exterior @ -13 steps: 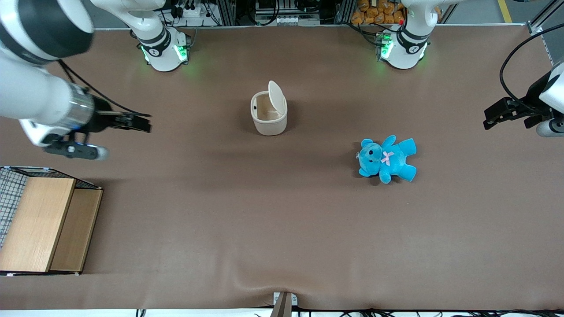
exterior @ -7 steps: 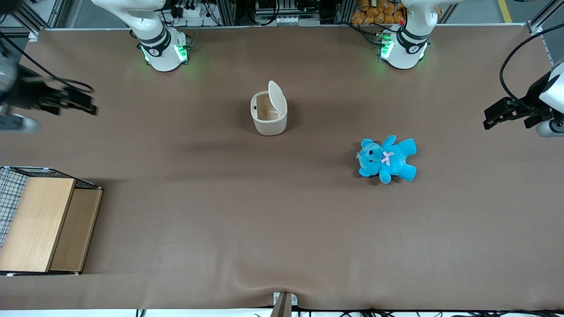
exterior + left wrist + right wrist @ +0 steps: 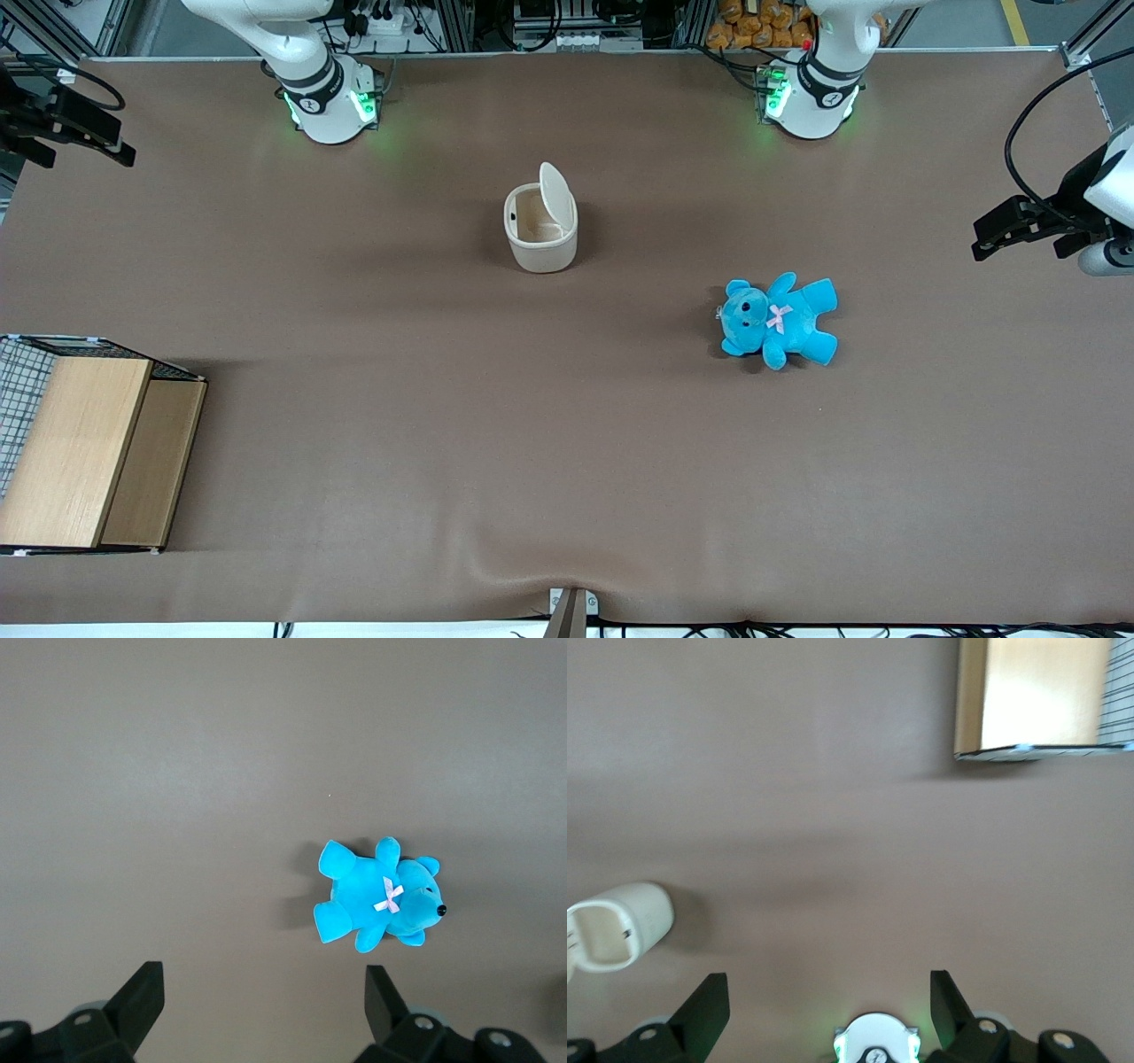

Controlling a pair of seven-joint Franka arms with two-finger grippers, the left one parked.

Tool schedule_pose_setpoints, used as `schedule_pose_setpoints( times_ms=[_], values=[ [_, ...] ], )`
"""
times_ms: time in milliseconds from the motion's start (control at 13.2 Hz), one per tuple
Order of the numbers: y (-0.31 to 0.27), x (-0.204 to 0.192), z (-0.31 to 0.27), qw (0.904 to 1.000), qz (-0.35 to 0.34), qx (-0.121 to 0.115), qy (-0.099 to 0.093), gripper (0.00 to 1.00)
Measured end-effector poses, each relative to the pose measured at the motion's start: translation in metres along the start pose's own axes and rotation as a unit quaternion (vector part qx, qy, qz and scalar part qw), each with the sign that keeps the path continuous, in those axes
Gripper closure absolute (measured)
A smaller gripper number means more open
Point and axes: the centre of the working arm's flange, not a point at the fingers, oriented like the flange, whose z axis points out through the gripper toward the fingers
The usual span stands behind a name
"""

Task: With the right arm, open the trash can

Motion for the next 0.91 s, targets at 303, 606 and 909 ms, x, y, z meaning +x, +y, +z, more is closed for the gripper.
schedule_pose_setpoints(
  times_ms=[303,606,909],
  values=[
    [0.007,0.01,0.012,0.9999,0.005,-0.006,0.013,0.0],
    [0.014,0.012,0.016,0.9999,0.01,-0.005,0.01,0.0],
    [0.017,0.014,0.018,0.9999,0.011,-0.005,0.007,0.0]
  ],
)
